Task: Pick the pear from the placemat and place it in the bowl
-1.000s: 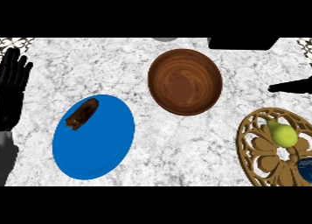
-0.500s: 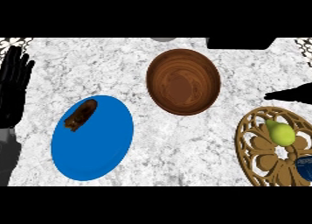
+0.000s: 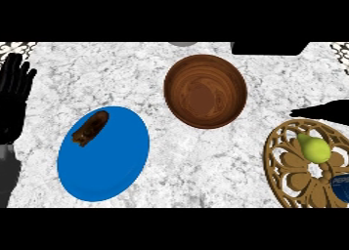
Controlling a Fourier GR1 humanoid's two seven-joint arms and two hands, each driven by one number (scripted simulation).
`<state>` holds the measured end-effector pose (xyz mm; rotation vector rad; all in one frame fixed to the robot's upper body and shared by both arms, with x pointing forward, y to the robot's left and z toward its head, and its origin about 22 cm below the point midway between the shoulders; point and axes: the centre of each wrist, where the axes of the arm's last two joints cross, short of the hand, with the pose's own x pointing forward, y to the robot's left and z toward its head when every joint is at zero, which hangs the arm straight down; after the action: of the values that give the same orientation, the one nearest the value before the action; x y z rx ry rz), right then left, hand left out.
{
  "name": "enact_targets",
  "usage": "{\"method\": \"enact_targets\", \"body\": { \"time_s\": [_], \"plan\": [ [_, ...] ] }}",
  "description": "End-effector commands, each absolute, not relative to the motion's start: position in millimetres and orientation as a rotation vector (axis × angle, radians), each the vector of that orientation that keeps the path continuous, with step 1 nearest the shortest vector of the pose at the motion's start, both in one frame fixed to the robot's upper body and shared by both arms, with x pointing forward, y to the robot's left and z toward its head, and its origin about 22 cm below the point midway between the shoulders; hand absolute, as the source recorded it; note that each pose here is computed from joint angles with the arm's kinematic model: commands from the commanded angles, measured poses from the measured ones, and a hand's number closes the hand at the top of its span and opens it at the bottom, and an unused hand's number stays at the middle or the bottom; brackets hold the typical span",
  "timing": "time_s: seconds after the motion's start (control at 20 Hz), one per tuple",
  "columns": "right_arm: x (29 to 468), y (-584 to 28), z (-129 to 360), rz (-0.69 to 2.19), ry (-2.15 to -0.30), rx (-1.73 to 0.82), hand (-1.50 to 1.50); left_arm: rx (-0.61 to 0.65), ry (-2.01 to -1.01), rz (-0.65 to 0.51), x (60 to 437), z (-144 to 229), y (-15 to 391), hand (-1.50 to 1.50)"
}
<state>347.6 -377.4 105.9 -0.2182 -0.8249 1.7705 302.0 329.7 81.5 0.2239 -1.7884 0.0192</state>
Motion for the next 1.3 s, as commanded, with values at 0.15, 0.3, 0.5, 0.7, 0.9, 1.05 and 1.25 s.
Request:
{"method": "enact_targets", "body": {
  "time_s": [0.15, 0.3, 0.5, 0.7, 0.9, 1.05, 1.25],
  "plan": [
    [358, -376, 100, 1.787, -0.858, -0.061, -1.50, 0.228, -1.793, 0.021, 297, 98, 340, 0.00],
    [353, -376, 72, 1.808, -0.826, -0.068, -1.50, 0.227, -1.788, 0.042, 293, 80, 338, 0.00],
    [351, -359, 63, 1.836, -0.785, -0.069, -1.50, 0.243, -1.793, 0.015, 288, 77, 327, 0.00],
    [353, -377, 58, 1.837, -0.790, -0.079, -1.50, 0.224, -1.778, 0.047, 318, 91, 338, 0.00],
    [360, -374, 50, 1.813, -0.760, -0.086, -1.50, 0.223, -1.774, 0.004, 300, 101, 333, 0.00],
    [361, -372, 46, 1.823, -0.721, -0.100, -1.50, 0.238, -1.784, 0.023, 307, 82, 331, 0.00],
    [350, -367, 10, 1.814, -0.698, -0.117, -1.50, 0.219, -1.780, 0.035, 297, 66, 317, 0.00]
  ]
}}
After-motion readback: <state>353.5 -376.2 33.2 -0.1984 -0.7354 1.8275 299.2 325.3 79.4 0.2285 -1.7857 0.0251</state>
